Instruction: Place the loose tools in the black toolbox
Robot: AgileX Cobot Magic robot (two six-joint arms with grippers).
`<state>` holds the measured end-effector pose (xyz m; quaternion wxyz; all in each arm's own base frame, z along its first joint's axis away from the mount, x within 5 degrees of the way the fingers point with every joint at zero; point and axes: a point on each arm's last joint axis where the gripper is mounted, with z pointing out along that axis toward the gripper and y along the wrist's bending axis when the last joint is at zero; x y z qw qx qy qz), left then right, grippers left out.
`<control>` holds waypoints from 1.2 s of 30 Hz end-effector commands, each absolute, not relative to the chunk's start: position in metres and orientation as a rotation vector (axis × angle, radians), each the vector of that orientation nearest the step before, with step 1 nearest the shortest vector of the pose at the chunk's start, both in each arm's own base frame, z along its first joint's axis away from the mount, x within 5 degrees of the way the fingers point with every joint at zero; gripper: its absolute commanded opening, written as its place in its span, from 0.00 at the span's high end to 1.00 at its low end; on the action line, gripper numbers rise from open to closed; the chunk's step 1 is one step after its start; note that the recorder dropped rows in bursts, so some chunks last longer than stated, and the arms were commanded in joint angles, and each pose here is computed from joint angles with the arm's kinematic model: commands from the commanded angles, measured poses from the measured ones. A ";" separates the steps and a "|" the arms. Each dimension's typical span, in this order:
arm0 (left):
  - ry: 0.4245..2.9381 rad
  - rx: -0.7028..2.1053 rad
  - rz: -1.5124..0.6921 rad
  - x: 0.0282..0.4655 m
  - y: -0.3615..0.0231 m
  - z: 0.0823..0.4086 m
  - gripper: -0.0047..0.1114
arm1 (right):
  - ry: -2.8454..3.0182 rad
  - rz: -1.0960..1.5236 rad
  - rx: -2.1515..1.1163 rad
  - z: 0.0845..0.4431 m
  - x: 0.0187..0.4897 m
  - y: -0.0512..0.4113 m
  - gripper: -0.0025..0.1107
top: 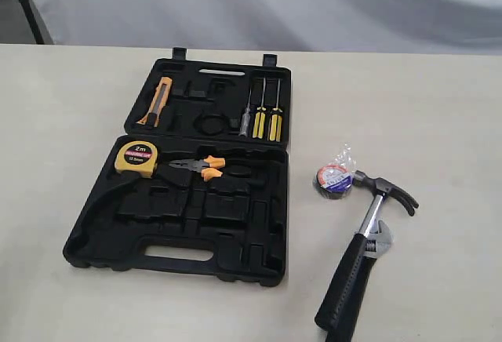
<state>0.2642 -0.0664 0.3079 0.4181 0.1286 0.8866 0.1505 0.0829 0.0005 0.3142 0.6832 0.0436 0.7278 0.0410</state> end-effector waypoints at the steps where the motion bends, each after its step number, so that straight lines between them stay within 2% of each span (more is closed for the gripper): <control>1: 2.223 0.306 0.348 0.263 -0.066 0.307 0.95 | 1.901 0.128 0.098 0.325 0.129 0.001 0.98; 6: 2.223 0.306 0.348 0.263 -0.066 0.307 0.95 | 2.218 0.264 0.259 0.283 0.174 0.002 0.98; 10: 2.223 0.306 0.348 0.263 -0.066 0.307 0.95 | 2.496 0.297 0.363 0.239 0.211 0.001 0.98; 13: 2.223 0.306 0.348 0.263 -0.066 0.307 0.95 | 2.664 0.314 0.380 0.221 0.233 0.007 0.98; 22: 2.223 0.306 0.348 0.263 -0.066 0.307 0.95 | 2.802 0.020 0.296 0.206 0.274 0.073 0.98; 26: 2.223 0.306 0.348 0.263 -0.066 0.307 0.95 | 2.810 -0.040 0.499 0.191 0.280 0.078 0.98; 36: 2.223 0.306 0.348 0.263 -0.066 0.307 0.95 | 2.849 -0.039 0.559 0.165 0.288 0.082 0.98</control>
